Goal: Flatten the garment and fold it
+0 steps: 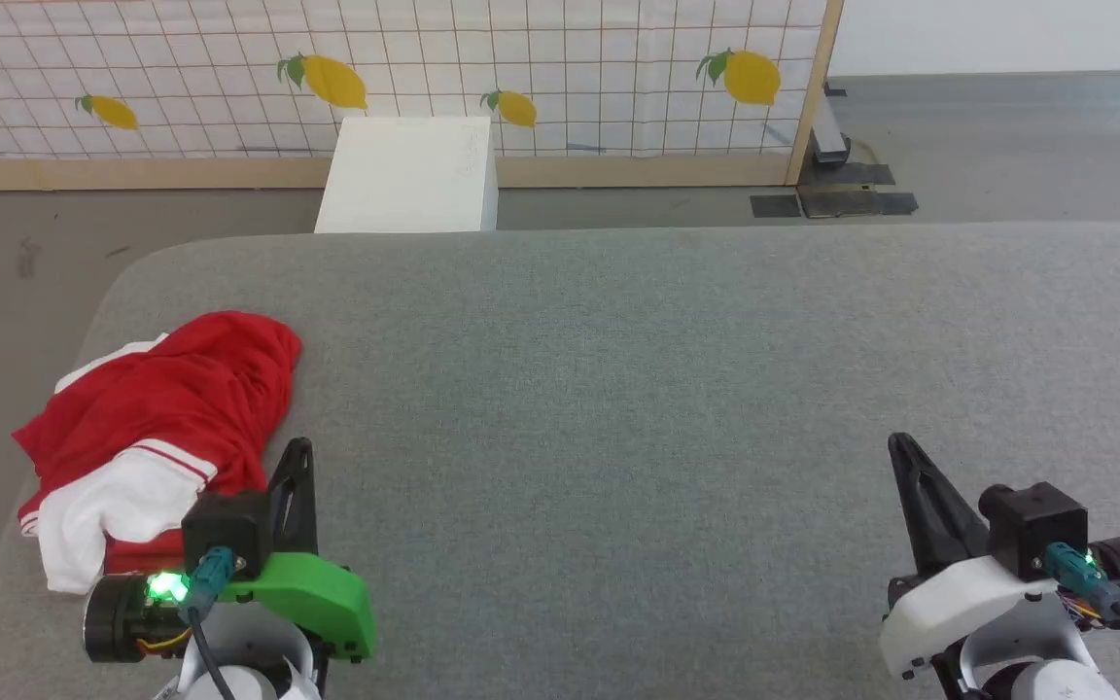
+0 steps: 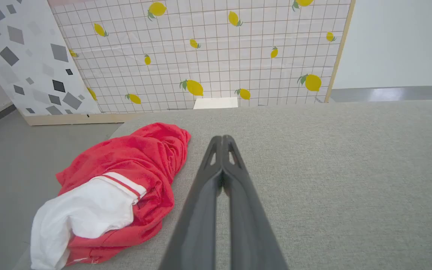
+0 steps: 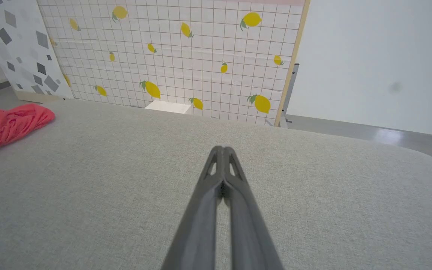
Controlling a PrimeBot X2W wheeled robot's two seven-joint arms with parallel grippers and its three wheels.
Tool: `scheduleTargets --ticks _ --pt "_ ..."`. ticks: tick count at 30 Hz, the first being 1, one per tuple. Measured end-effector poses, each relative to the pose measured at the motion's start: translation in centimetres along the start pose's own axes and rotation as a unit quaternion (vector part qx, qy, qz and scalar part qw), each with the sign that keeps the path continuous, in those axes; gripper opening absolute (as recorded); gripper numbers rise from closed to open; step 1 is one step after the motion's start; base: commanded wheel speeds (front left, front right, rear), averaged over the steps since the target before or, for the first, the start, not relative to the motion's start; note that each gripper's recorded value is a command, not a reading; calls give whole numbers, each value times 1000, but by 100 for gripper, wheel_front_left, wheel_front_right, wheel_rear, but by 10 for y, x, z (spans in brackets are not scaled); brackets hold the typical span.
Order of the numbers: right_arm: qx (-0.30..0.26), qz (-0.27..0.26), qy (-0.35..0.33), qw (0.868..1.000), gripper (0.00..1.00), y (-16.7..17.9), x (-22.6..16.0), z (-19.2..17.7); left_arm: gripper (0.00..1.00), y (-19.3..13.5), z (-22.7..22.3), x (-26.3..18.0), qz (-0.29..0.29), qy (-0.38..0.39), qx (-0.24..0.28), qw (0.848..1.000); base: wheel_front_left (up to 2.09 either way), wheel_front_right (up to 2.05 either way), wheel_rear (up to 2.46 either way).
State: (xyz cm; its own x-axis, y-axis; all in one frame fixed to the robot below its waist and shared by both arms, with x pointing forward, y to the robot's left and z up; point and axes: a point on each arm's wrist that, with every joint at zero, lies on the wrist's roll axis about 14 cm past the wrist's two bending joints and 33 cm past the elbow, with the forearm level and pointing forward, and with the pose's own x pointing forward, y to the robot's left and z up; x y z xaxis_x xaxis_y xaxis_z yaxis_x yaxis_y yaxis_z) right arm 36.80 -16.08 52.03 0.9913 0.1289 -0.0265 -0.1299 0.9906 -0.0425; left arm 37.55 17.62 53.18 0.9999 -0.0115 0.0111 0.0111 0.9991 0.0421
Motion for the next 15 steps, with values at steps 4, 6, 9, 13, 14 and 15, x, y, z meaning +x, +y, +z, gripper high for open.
scheduleTargets --ticks 4,6,9,13,14,15 --pt "0 0 0 1000 0 0 0 0 0 0 0 0 0 0 0 1000 0 0 0" --pt "0 0 0 1000 0 0 0 0 0 0 0 0 0 0 0 1000 0 0 0" --pt "0 0 0 1000 0 0 0 0 0 0 0 0 0 0 0 1000 0 0 0" --pt "0 0 0 1000 0 0 0 0 0 0 0 0 0 0 0 1000 0 0 0" --pt "0 0 0 1000 0 0 0 0 0 0 0 0 0 0 0 1000 0 0 0" --pt "0 0 0 1000 0 0 0 0 0 0 0 0 0 0 0 1000 0 0 0"
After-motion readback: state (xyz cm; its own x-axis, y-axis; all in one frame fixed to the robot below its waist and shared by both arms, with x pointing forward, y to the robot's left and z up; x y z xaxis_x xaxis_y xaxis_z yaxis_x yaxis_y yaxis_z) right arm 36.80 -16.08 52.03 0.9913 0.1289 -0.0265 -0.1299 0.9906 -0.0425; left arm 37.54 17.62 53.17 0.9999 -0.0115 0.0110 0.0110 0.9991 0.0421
